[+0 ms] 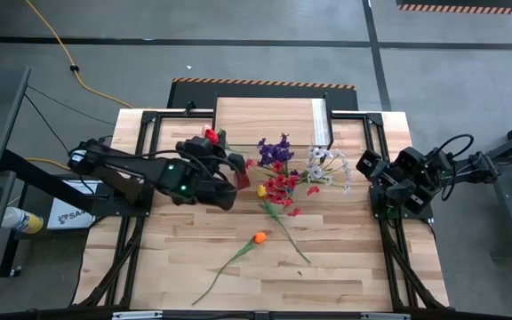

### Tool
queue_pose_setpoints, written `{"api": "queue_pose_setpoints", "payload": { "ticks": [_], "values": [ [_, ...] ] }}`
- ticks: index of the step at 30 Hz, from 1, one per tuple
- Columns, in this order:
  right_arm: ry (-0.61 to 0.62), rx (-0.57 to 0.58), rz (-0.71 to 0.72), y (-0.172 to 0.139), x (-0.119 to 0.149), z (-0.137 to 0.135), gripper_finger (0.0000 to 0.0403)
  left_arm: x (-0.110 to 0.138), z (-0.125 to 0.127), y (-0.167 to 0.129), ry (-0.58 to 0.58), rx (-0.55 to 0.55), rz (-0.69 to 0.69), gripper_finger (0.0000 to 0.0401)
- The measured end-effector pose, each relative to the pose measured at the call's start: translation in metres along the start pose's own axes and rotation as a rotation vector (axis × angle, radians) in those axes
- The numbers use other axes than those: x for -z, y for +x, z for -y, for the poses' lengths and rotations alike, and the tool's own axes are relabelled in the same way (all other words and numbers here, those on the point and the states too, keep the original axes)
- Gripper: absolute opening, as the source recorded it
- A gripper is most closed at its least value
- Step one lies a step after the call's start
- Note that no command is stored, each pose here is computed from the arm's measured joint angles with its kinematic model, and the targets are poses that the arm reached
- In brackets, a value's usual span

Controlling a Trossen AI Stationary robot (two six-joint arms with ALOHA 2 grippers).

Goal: Pick and place flowers into a vace then onto a shelf
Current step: Put the red flower into the red vase

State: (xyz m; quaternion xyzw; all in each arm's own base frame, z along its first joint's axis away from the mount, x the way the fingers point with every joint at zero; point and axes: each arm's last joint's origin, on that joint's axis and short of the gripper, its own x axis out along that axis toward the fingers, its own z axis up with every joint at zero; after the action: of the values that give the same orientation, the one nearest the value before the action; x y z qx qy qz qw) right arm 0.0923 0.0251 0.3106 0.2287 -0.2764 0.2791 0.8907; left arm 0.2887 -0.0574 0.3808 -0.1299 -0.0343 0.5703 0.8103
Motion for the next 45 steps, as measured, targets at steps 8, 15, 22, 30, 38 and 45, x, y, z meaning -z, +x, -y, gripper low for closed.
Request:
{"api": "queue_pose_setpoints", "payload": {
  "ticks": [8, 15, 22, 30, 38, 45],
  "values": [
    [0.001, 0.001, -0.003, 0.000, 0.000, 0.000, 0.0206, -0.013, 0.004, -0.006, 0.030, 0.068, -0.114, 0.0029],
    [0.001, 0.002, -0.003, 0.000, 0.000, 0.000, 0.0206, -0.011, 0.005, -0.006, 0.053, 0.092, -0.165, 0.0027],
    [0.001, 0.003, -0.005, 0.000, 0.001, 0.000, 0.0206, -0.020, 0.007, -0.008, 0.050, 0.119, -0.200, 0.0027],
    [0.001, 0.003, -0.006, 0.000, 0.001, 0.000, 0.0205, -0.038, 0.009, -0.010, 0.059, 0.162, -0.232, 0.0034],
    [0.002, 0.005, -0.009, 0.000, 0.001, 0.000, 0.0205, -0.040, 0.010, -0.011, 0.079, 0.199, -0.282, 0.0026],
    [0.002, 0.005, -0.009, 0.000, 0.001, 0.000, 0.0204, -0.038, 0.008, -0.011, 0.112, 0.207, -0.314, 0.0032]
  ]
}}
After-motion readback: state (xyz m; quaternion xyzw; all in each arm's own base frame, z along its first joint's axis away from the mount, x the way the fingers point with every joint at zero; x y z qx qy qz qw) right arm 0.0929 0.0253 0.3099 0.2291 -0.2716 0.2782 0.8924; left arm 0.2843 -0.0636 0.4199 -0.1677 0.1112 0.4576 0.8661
